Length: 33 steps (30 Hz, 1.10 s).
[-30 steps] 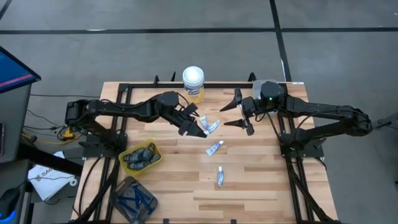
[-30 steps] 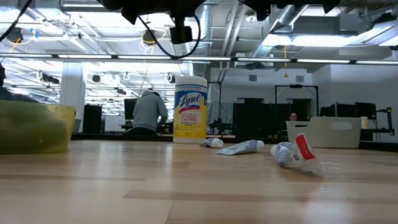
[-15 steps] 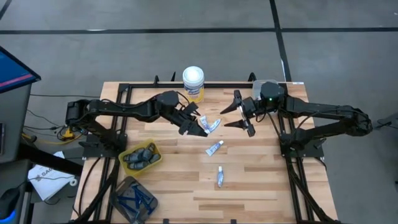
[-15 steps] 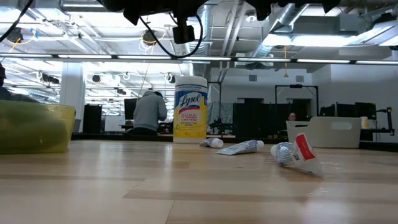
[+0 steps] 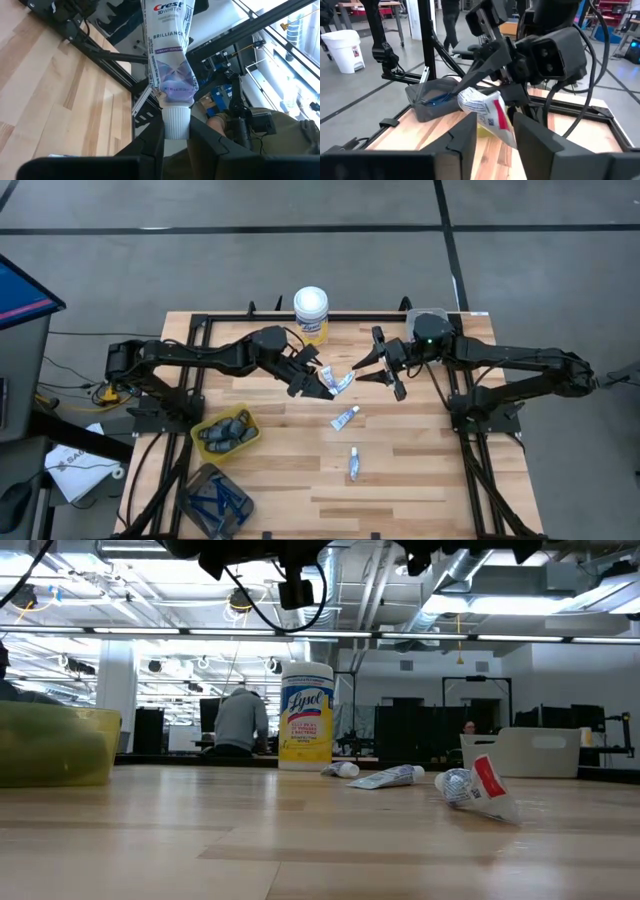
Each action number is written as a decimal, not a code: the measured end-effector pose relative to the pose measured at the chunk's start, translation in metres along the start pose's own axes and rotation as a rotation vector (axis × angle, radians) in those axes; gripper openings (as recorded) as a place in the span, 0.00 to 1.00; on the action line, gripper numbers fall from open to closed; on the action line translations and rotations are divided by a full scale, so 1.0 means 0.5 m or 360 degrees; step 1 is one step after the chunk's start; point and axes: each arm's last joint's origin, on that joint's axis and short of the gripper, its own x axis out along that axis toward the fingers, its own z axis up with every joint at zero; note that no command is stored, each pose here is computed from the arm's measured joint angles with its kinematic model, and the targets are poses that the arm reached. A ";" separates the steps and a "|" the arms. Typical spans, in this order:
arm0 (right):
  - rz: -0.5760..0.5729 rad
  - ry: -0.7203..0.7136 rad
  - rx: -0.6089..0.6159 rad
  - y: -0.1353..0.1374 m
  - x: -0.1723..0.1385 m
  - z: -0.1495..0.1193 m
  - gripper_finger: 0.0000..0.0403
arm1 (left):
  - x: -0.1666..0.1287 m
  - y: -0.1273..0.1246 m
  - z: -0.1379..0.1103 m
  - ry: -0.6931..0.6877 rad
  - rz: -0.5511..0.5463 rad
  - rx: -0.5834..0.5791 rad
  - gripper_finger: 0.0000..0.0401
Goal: Pick & Place Travel size toiletries
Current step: Put the white toothpaste into the gray bin
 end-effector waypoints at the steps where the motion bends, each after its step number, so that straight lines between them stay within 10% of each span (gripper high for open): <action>1: 0.0000 0.0002 -0.0002 0.000 0.000 0.000 0.28 | 0.000 0.000 0.000 0.0000 0.0001 0.0000 0.14; 12: -0.0001 -0.0003 -0.0019 -0.001 0.000 0.000 0.02 | 0.000 0.000 0.000 0.0001 0.0001 -0.0001 0.15; 33: -0.0279 0.0145 0.0100 -0.008 -0.074 0.002 0.00 | 0.002 -0.001 0.000 -0.0053 0.0034 0.0182 0.47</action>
